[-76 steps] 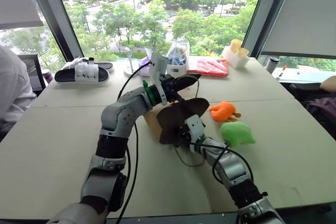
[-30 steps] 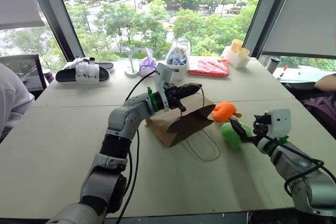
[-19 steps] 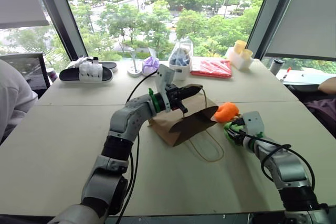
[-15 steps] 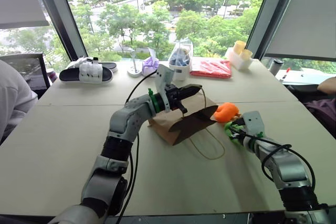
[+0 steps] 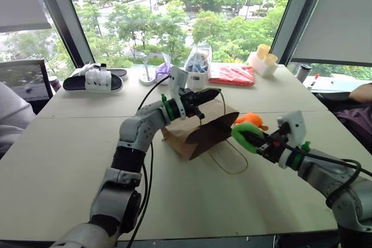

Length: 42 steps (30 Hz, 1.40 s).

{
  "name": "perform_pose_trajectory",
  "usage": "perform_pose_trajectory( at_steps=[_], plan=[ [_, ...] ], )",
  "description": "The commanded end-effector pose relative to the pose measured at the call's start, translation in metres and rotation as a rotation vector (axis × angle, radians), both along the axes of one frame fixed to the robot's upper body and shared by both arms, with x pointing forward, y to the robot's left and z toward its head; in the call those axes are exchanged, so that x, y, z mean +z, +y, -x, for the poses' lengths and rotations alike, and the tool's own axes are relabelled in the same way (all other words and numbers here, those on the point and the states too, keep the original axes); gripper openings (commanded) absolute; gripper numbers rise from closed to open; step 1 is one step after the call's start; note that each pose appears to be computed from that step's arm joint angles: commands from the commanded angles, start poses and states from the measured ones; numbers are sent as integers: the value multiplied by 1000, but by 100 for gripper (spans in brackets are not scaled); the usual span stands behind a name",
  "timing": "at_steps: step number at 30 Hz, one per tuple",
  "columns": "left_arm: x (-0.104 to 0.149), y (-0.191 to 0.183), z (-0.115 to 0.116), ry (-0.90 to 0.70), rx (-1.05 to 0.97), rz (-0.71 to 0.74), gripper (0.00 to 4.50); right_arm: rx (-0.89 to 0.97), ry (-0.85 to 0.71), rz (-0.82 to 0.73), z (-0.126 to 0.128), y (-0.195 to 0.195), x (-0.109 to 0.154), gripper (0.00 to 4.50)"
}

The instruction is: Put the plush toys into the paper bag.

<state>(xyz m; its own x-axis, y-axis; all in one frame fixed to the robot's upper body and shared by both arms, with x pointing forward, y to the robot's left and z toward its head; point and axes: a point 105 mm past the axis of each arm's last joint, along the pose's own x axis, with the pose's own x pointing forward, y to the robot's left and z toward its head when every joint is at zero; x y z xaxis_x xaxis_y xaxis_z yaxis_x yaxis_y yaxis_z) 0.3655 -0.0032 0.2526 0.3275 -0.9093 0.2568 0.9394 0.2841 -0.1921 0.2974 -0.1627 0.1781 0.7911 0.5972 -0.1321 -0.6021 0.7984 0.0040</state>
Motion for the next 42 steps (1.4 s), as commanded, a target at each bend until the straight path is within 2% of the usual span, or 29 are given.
perform_pose_trajectory(
  at_steps=[1, 13, 21, 26, 29, 30, 33, 38, 41, 42],
  plan=[
    [23, -8, 13, -49, -76, 50, 0, 25, -41, 9, -8, 19, 5, 10],
    [30, -10, 35, -8, -173, 113, 0, 37, -48, 147, -64, 60, -20, 10],
    [30, -3, 27, 12, -103, 135, 0, 42, -96, 171, -85, 83, -20, 10],
    [31, 3, 12, 18, -15, 151, 0, 39, -146, 143, -81, 82, -12, 254],
    [33, 4, 11, 21, -15, 162, 0, 33, -170, 115, -76, 75, -3, 422],
    [33, 4, 10, 20, -11, 164, 0, 43, -182, 99, -70, 72, 3, 445],
    [32, 6, 3, 21, 33, 164, 0, 99, -209, 9, -37, 55, 27, 445],
    [31, 8, -4, 19, 68, 159, 0, 237, -105, -55, 13, 41, 36, 445],
    [30, 9, -7, 16, 79, 154, 0, 180, -103, -123, 21, 17, 53, 445],
    [28, 10, -9, 22, 88, 152, 0, 64, -148, -164, 12, -6, 61, 445]
  ],
)
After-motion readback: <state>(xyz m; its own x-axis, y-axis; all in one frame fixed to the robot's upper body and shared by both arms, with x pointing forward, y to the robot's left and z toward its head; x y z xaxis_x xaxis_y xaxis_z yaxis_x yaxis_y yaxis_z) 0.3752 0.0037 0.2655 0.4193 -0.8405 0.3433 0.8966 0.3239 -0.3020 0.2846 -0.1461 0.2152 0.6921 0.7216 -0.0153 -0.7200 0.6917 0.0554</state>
